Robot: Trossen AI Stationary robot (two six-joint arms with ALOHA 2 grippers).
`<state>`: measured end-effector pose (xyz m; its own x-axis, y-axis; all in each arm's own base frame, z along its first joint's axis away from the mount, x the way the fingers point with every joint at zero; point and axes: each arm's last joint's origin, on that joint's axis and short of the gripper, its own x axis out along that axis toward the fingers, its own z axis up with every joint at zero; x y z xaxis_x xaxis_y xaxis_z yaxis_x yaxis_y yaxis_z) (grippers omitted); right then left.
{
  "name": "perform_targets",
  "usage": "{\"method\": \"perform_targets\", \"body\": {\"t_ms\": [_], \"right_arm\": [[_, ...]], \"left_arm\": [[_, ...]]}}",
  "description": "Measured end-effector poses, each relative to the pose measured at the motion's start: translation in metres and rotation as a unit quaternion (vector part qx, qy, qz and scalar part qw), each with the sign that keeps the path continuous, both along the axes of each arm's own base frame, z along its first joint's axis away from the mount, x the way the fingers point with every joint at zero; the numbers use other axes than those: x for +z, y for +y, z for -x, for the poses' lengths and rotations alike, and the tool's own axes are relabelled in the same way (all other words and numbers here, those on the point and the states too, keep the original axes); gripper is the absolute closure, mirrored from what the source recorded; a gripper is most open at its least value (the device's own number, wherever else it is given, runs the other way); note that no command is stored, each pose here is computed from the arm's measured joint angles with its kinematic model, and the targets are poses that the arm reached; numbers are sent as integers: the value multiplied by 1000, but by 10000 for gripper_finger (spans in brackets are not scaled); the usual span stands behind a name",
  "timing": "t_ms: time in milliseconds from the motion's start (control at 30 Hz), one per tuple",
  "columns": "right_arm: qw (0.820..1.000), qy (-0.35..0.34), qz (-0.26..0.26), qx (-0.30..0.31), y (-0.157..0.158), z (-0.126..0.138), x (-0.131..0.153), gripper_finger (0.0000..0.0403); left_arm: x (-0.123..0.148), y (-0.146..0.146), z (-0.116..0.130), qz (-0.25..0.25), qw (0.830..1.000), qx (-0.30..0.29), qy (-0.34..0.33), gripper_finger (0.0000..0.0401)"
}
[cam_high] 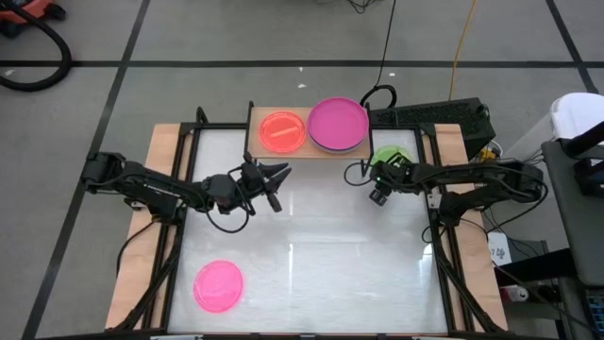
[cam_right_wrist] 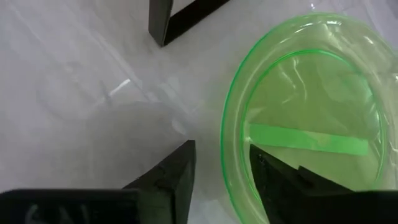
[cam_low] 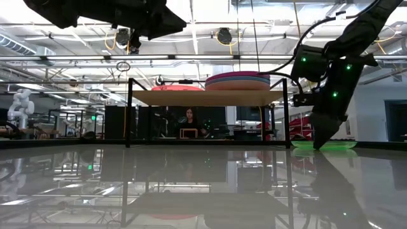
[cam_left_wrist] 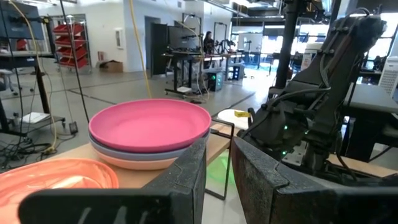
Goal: Place and stack plates onto a shelf
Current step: Stack the small green plate on top of the small orange plate on the shelf
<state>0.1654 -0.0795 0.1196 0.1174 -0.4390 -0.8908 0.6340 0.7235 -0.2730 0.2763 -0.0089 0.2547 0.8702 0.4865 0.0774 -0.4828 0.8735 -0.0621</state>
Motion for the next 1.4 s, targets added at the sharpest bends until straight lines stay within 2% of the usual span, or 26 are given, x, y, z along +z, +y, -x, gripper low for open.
{"method": "perform_targets", "body": {"t_ms": [133, 267, 333, 467, 633, 900, 1133, 1400], "right_arm": [[1000, -14, -14, -9, 0, -1, 0, 311], [1000, -25, -17, -9, 1, 0, 2, 382], [999, -36, -17, -7, 2, 0, 6, 395], [997, -77, -9, -17, 3, 2, 21, 400], [986, -164, 22, -23, 4, 7, 51, 402], [945, -303, 116, -36, 8, 22, 100, 403], [920, -348, 177, -16, 7, 19, 151, 403], [902, -367, 219, 59, 6, -16, 207, 403]], "left_arm": [[-1, 0, 0, 0, 1000, 0, 3, 320], [-1, 0, 0, 1, 1000, 0, 7, 320], [-2, 0, 0, 1, 1000, 0, 8, 320], [-2, 0, 0, 2, 1000, -1, 8, 320], [-2, 0, 0, 3, 1000, 0, 9, 320], [-3, 0, 0, 7, 1000, -1, 12, 320], [-3, 0, 0, 7, 1000, 0, 12, 320], [-2, 0, 0, 0, 1000, 0, 11, 320]]}}
